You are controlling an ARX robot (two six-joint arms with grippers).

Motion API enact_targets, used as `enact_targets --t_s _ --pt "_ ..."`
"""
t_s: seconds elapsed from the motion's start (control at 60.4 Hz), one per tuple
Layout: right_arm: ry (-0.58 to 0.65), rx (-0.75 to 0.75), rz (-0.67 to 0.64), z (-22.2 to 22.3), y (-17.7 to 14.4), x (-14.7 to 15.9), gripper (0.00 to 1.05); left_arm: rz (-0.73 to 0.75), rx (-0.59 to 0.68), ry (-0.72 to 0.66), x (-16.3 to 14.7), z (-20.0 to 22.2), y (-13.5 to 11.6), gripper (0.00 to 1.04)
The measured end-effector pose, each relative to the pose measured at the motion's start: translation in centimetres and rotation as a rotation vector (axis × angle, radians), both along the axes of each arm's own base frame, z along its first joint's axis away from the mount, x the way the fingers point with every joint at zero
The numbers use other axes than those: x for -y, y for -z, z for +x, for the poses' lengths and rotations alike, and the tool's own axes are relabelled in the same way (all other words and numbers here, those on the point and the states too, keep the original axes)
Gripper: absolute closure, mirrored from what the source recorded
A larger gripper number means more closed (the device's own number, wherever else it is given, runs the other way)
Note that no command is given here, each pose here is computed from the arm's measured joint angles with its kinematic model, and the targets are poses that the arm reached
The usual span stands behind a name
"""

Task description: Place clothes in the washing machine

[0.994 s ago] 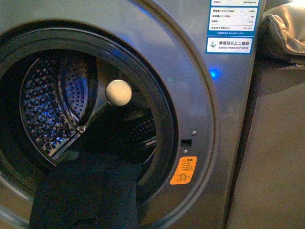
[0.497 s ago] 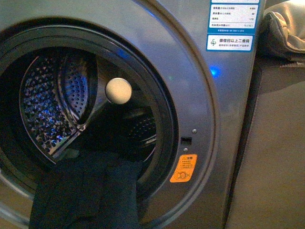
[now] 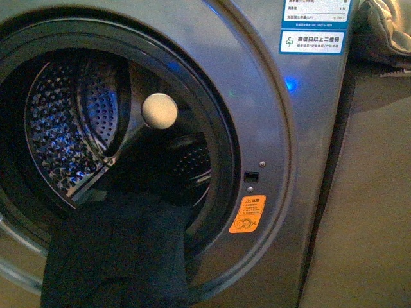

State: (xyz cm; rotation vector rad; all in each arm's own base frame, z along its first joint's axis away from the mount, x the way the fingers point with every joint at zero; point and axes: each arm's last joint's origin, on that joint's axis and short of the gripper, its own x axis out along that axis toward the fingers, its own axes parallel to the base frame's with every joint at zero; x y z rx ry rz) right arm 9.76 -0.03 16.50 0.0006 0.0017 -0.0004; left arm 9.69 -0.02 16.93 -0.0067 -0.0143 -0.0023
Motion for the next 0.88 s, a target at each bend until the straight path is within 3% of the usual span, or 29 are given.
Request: enact_targets --t_s 0.066,0.58,0.878 --pt "0.000 0.000 0.000 0.00 0.00 0.00 0.07 -0.001 0.000 0.000 0.00 0.00 0.00 1.01" --pt "0.000 0.000 0.000 0.00 0.00 0.00 0.07 0.000 0.000 0.000 0.00 0.00 0.00 0.05" --pt "0.000 0.000 0.000 0.00 0.00 0.00 0.07 0.002 0.000 0.000 0.00 0.00 0.00 0.07"
